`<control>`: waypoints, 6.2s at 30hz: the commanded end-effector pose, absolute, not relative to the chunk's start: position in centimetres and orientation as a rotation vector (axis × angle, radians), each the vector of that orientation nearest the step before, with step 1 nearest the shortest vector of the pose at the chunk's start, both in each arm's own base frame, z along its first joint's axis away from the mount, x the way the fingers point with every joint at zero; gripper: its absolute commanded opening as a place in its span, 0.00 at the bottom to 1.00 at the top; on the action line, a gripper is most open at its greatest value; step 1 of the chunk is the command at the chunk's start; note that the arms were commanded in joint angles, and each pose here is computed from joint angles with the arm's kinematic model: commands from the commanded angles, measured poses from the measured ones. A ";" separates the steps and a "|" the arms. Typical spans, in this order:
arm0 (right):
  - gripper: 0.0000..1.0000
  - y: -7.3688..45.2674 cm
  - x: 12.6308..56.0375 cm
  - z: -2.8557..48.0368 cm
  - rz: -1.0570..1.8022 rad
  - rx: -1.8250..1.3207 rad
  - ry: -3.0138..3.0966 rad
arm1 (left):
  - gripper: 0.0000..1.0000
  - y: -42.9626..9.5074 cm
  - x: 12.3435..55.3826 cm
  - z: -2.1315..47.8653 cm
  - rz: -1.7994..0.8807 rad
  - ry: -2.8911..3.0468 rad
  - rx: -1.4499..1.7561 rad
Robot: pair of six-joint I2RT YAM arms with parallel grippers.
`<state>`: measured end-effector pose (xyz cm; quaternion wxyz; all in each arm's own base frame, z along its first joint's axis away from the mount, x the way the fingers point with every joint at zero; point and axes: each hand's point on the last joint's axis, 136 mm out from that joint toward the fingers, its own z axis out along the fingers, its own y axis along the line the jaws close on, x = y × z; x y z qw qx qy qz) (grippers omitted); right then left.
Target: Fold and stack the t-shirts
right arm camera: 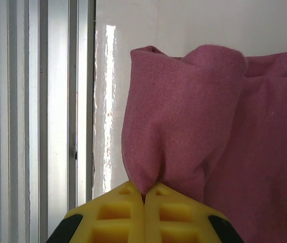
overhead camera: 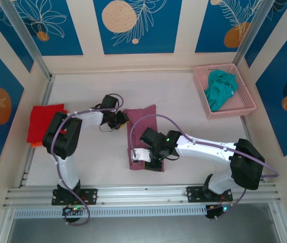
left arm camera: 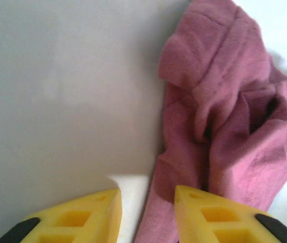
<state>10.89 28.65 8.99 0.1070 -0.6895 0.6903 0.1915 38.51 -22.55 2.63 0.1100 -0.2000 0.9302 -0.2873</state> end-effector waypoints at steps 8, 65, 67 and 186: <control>0.00 29.4 10.9 9.7 0.631 -2.013 2.033 | 0.36 -23.0 39.0 5.8 -0.823 2.672 -0.482; 0.00 28.6 24.8 14.7 0.432 -1.930 1.981 | 0.00 -24.1 36.5 -1.4 -0.931 2.882 -0.347; 0.00 28.7 26.7 14.9 0.420 -1.905 1.978 | 0.00 -23.9 36.6 -1.6 -0.936 2.884 -0.344; 0.60 26.6 45.0 6.2 0.821 -0.429 2.527 | 0.79 -22.0 43.3 8.3 -0.439 2.641 -0.182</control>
